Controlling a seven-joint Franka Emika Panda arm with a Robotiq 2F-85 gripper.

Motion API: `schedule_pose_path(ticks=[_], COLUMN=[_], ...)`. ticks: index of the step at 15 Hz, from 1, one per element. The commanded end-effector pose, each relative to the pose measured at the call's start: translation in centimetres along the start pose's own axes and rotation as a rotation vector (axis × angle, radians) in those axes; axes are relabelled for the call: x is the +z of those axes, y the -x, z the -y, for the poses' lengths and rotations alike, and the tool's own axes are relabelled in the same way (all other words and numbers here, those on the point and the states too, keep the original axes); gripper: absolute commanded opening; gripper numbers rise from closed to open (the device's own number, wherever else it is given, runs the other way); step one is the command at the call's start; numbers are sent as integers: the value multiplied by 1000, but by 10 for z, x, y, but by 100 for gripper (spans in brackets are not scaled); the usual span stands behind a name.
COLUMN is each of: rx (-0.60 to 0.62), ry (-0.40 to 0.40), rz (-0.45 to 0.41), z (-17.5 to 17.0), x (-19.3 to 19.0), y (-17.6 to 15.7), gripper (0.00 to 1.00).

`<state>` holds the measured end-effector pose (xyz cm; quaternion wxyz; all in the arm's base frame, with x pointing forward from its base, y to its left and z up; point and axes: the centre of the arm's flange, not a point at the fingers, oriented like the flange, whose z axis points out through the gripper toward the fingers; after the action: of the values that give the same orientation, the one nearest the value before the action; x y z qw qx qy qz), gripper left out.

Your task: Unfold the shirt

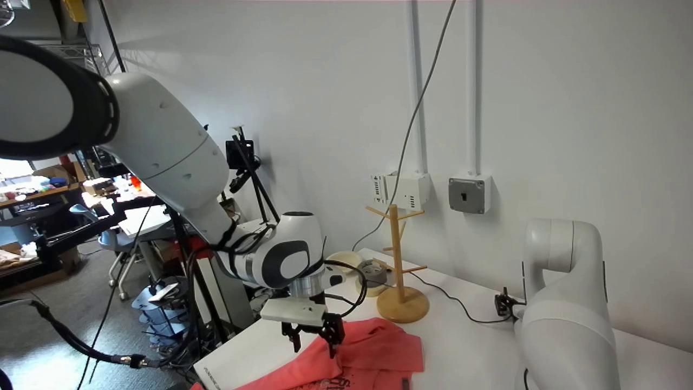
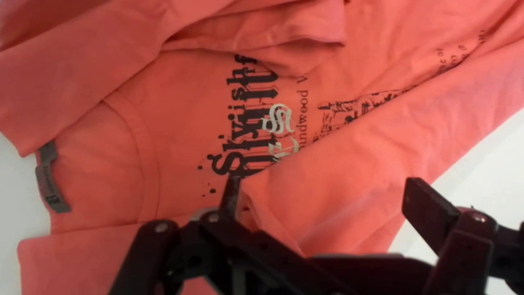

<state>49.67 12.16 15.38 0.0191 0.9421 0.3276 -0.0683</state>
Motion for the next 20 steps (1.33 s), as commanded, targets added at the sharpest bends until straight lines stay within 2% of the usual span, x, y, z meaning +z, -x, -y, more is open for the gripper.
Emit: schedule_pose_path(ticks=[1,9,11,12,14,20], rx=[-19,-48,-45,-44,-41,-40], ry=[3,6,3,3,-1,-6], rz=[2,7,8,8,10,13], z=[-1,-12,-15,-17,-19,-20], x=[8,30,33,35,38,44], y=[-1,-28,-31,-33,-34,-38], gripper=[100,98,88,72,62,15])
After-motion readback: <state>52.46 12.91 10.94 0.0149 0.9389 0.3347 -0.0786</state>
